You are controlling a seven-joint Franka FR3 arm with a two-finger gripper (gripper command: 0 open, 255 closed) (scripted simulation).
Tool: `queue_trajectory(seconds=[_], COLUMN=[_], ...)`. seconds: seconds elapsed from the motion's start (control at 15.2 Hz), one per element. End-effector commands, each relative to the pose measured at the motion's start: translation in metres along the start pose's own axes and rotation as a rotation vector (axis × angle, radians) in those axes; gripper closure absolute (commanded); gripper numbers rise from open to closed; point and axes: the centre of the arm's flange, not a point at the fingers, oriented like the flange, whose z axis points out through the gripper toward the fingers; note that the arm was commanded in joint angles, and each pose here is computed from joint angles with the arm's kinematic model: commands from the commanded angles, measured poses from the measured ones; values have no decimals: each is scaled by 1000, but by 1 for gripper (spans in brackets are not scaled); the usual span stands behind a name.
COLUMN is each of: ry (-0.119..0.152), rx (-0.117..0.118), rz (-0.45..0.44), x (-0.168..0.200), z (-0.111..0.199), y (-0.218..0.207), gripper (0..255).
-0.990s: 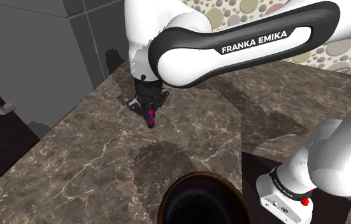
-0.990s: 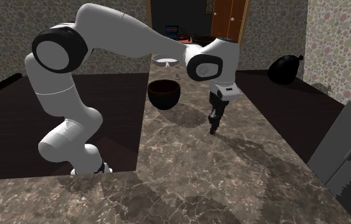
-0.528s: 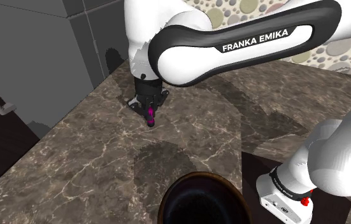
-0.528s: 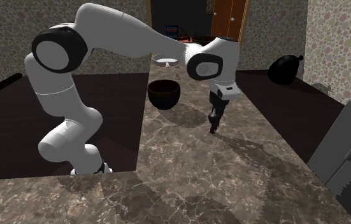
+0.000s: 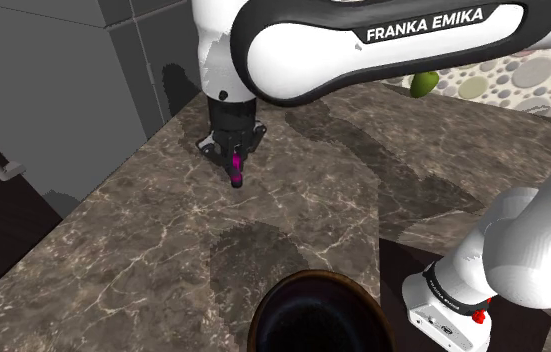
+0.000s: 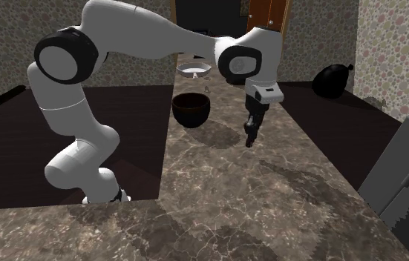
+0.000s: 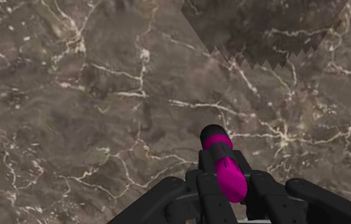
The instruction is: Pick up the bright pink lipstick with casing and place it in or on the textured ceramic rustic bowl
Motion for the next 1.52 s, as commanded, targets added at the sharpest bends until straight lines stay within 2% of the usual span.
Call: queue_trajectory(seconds=[0.0,1.45], ry=[0,0], rx=[0,0], rz=[0,0], x=[1,3], z=[-10,-126], y=[0,0], gripper=[255,255])
